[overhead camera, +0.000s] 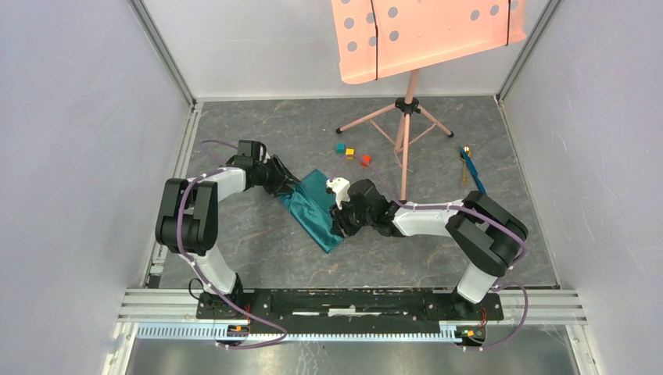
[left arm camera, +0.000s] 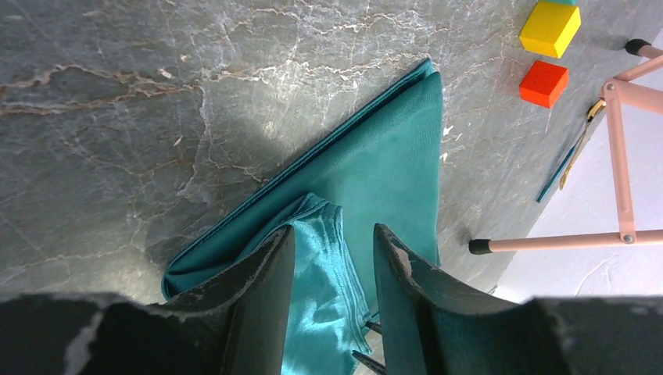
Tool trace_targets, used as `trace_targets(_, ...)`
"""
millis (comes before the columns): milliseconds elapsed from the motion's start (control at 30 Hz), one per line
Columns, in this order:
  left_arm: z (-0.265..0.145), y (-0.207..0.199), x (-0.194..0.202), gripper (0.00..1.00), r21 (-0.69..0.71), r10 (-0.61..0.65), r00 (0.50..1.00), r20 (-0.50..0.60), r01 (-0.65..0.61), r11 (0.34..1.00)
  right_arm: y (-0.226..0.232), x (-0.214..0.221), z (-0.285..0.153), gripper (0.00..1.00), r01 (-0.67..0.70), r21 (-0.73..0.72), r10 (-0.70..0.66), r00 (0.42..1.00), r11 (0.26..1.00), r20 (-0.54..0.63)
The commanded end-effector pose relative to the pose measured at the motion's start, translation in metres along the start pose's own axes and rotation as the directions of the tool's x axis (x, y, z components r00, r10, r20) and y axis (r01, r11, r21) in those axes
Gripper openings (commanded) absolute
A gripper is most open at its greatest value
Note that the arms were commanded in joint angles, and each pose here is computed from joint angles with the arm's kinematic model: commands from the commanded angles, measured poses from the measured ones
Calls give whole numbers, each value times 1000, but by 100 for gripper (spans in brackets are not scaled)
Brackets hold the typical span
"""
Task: Fold the napkin into a case and place the utensils inside
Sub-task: Smooth out the 2/3-rectangle-folded napkin at the center of the board.
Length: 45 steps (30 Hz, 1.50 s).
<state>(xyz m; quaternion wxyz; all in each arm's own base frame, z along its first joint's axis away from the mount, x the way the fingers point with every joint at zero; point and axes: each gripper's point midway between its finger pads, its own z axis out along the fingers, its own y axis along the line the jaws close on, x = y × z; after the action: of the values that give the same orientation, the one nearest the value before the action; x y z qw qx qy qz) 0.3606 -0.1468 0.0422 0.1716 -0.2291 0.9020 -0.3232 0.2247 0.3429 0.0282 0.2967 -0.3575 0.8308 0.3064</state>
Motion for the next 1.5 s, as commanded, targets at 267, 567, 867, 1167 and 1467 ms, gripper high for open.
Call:
trace_targets(267, 24, 19, -27, 49, -103, -38, 996, 76, 46, 994, 20, 10, 15, 33, -114, -16, 115, 992, 993, 47)
trace_targets(567, -17, -10, -53, 61, -151, 143, 983, 114, -125, 981, 76, -46, 16, 36, -96, -200, 123, 985, 975, 125)
trace_targets(867, -52, -43, -32, 65, -29, 149, 985, 92, -146, 989, -1, -60, -12, 59, 5, -49, 0, 994, 999, 110)
trace_targets(1167, -33, -29, 0, 41, 14, 78, 997, 20, -78, 997, 4, -65, 5, 56, -65, -102, 79, 987, 993, 141)
trace_targets(1467, 4, -19, -11, 41, -14, 25, 999, 39, -24, 1000, 6, -61, 15, 45, -92, -129, 109, 985, 987, 133)
